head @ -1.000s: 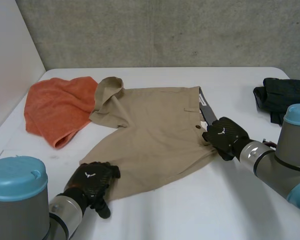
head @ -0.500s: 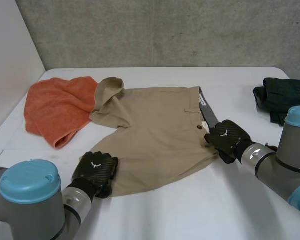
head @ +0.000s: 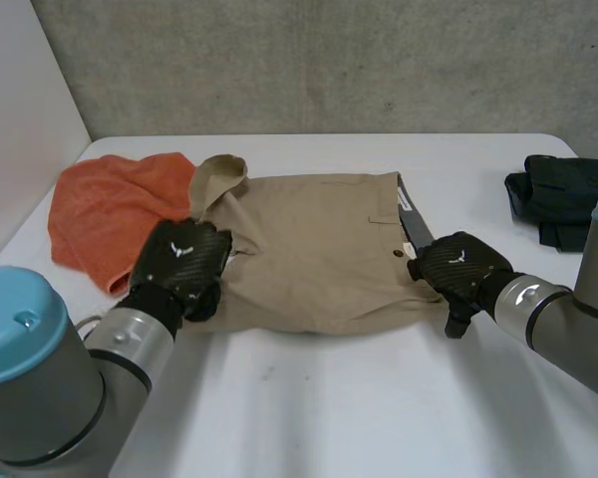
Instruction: Fold the laundry.
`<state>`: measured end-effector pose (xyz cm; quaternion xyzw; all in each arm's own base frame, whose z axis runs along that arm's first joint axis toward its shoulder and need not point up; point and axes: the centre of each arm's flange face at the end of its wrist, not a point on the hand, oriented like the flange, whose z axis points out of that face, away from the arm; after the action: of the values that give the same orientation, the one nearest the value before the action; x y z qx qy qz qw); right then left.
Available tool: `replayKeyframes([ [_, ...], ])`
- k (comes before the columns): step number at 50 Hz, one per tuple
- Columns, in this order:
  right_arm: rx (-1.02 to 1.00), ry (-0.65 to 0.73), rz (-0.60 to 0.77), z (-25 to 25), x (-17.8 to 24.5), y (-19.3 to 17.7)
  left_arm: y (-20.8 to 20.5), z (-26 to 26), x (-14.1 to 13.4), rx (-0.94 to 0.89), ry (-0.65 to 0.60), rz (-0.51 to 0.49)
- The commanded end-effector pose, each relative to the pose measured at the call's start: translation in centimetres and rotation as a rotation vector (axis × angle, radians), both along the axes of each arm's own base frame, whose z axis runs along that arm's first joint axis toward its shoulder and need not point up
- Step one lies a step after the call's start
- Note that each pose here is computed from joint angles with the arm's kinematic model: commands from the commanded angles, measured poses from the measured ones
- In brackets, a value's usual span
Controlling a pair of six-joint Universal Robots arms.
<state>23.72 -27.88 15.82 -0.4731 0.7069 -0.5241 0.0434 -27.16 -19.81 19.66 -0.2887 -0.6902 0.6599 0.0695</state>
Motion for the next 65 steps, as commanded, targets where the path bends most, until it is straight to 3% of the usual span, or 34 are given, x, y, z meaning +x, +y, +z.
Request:
replayKeyframes([
  [1, 0.013, -0.010, 0.029, 0.5, 0.2, 0.2, -0.4, 0.9, -0.3, -0.010, 0.008, -0.003],
  [19, -0.061, -0.028, 0.033, -2.8, 1.4, -3.2, -0.1, 1.6, -0.1, -0.008, 0.008, -0.003],
  [24, -0.090, -0.021, -0.013, -1.6, 0.8, -3.6, 0.8, 2.3, 0.3, 0.007, -0.002, -0.006],
  [31, -0.082, 0.028, -0.013, 3.3, -0.7, -0.4, 2.8, 1.7, 1.2, 0.120, -0.074, -0.021],
  [43, 0.202, 0.357, 0.052, 5.6, -6.2, 7.0, 8.8, -1.2, 3.0, 0.459, -0.281, -0.149],
  [53, 0.122, 0.266, -0.040, 3.8, -5.7, 4.8, 5.8, -0.9, 1.1, 0.292, -0.181, -0.148],
  [60, 0.176, 0.258, -0.007, 1.7, -4.7, 4.8, 2.9, -2.4, -0.9, 0.248, -0.167, -0.146],
  [65, 0.195, 0.258, -0.006, 1.3, -4.8, 5.2, 1.1, -0.5, -2.1, 0.163, -0.119, -0.149],
])
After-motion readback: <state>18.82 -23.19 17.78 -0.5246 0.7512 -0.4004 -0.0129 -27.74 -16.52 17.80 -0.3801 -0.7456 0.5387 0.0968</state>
